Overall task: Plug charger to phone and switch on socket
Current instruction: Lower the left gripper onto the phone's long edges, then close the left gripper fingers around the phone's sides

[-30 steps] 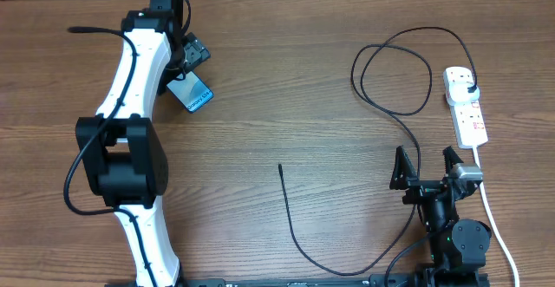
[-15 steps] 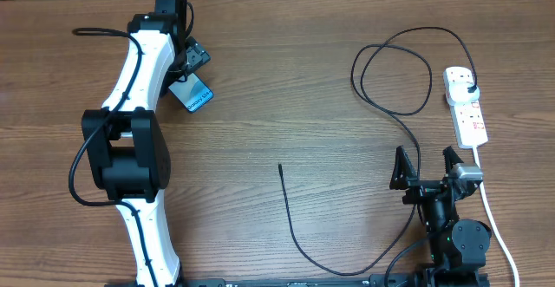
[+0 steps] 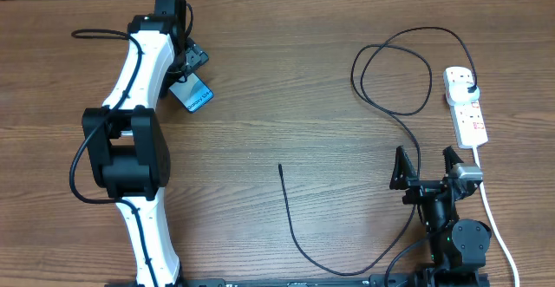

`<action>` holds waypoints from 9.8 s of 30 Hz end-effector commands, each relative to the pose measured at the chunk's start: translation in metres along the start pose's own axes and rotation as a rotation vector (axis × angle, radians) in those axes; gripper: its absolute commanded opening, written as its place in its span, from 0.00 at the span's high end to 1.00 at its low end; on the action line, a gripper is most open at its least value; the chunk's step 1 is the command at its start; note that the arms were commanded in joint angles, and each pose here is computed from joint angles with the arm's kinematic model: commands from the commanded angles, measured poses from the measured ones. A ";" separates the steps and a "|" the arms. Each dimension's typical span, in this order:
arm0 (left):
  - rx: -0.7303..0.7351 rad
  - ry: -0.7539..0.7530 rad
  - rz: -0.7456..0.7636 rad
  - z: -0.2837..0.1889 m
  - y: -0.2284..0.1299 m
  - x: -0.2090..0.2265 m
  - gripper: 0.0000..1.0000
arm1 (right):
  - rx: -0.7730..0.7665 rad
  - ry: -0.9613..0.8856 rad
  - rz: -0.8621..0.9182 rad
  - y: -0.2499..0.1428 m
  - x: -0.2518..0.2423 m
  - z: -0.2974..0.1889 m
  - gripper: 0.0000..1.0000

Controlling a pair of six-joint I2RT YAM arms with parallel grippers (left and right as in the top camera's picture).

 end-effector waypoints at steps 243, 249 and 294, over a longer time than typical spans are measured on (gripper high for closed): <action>0.157 0.039 -0.199 0.055 -0.011 0.016 0.00 | -0.008 -0.012 -0.004 -0.001 -0.002 0.000 0.00; 0.171 0.036 -0.214 0.055 -0.012 0.016 0.00 | -0.007 -0.012 -0.004 -0.001 -0.002 0.000 0.00; 0.232 0.165 -0.285 0.079 -0.017 0.045 0.00 | -0.007 -0.012 -0.004 -0.001 -0.002 0.000 0.00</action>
Point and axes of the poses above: each gripper's point midway between its finger pads, its own z axis out along the fingers, its own x axis along the line the jaws close on, y = z × x, the point moved 5 cm from there along -z, back along the fingers, and after that the axes turned 6 degrees about -z, right-handed, at the moved point
